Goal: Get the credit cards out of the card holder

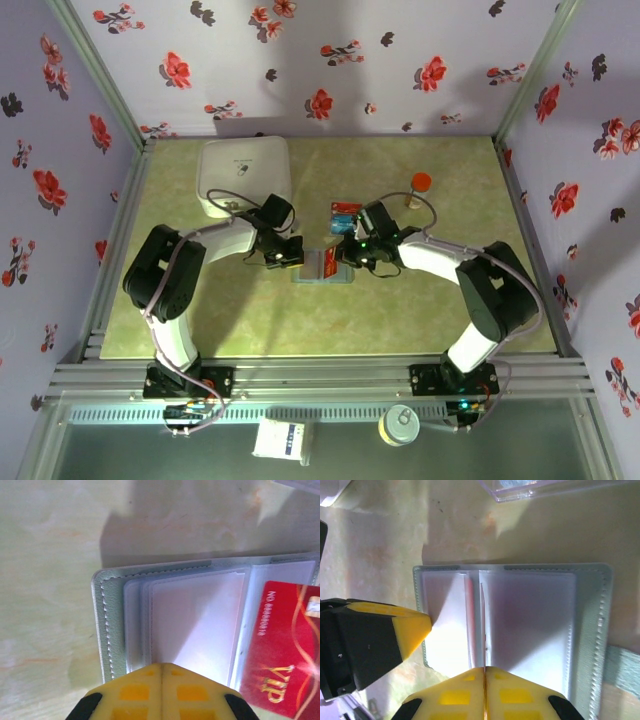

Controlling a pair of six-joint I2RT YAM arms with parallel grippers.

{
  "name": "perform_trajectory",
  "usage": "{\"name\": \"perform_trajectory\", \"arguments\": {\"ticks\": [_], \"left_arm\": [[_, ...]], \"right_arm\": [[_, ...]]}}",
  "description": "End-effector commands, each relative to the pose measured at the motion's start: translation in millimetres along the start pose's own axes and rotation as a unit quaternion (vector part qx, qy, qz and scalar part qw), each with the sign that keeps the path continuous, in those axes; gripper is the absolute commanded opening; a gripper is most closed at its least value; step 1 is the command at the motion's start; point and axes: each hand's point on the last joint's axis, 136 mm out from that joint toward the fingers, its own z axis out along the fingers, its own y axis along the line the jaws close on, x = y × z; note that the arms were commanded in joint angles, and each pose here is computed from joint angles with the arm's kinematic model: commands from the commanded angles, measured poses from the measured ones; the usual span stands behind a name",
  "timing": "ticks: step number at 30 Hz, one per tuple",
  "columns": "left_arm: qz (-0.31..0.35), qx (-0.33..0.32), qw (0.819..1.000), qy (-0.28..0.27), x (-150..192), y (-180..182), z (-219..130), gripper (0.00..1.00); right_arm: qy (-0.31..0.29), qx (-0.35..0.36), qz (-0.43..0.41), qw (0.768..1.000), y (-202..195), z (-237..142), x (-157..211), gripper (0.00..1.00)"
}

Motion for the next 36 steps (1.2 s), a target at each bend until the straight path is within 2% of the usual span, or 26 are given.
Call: {"name": "perform_trajectory", "arguments": {"ticks": [1,5,9,17,20,22,25,28,30,36], "left_arm": [[0.007,-0.008,1.000,-0.010,2.9,1.2,-16.3,0.00],[0.010,0.012,0.999,-0.032,-6.7,-10.3,-26.6,0.00],[0.010,0.023,0.999,-0.038,-12.6,-16.4,-31.8,0.00],[0.007,0.033,0.998,-0.054,-18.0,-12.4,-48.1,0.00],[0.003,0.032,0.998,-0.057,-17.5,-6.7,-51.6,0.00],[0.000,0.033,0.998,-0.058,-15.8,-3.0,-52.2,0.00],[-0.001,0.031,0.998,-0.057,-12.3,2.4,-51.0,0.00],[-0.005,0.027,0.998,-0.053,-8.4,8.2,-48.7,0.00],[-0.008,0.026,0.998,-0.052,-6.3,11.4,-48.1,0.00],[-0.015,0.024,0.998,-0.056,-6.0,16.4,-50.8,0.00]], "right_arm": [[-0.010,0.046,-0.060,0.997,-0.1,-23.2,-9.9,0.09],[0.000,0.076,-0.152,0.985,3.4,-36.5,-16.8,0.09],[0.006,0.116,-0.274,0.955,3.0,-52.5,-26.9,0.07],[0.059,0.173,-0.488,0.853,2.7,-74.8,-52.4,0.02],[0.094,0.168,-0.568,0.800,3.0,-77.4,-54.3,0.01],[0.109,0.174,-0.610,0.765,3.6,-80.8,-59.5,0.01],[0.116,0.195,-0.644,0.730,4.9,-83.1,-75.6,0.00],[0.127,0.185,-0.668,0.710,11.5,-81.8,-87.4,0.00],[0.127,0.176,-0.676,0.704,17.1,-79.4,-98.2,0.00],[0.143,0.148,-0.684,0.700,25.2,-67.1,-123.5,0.00]]}}
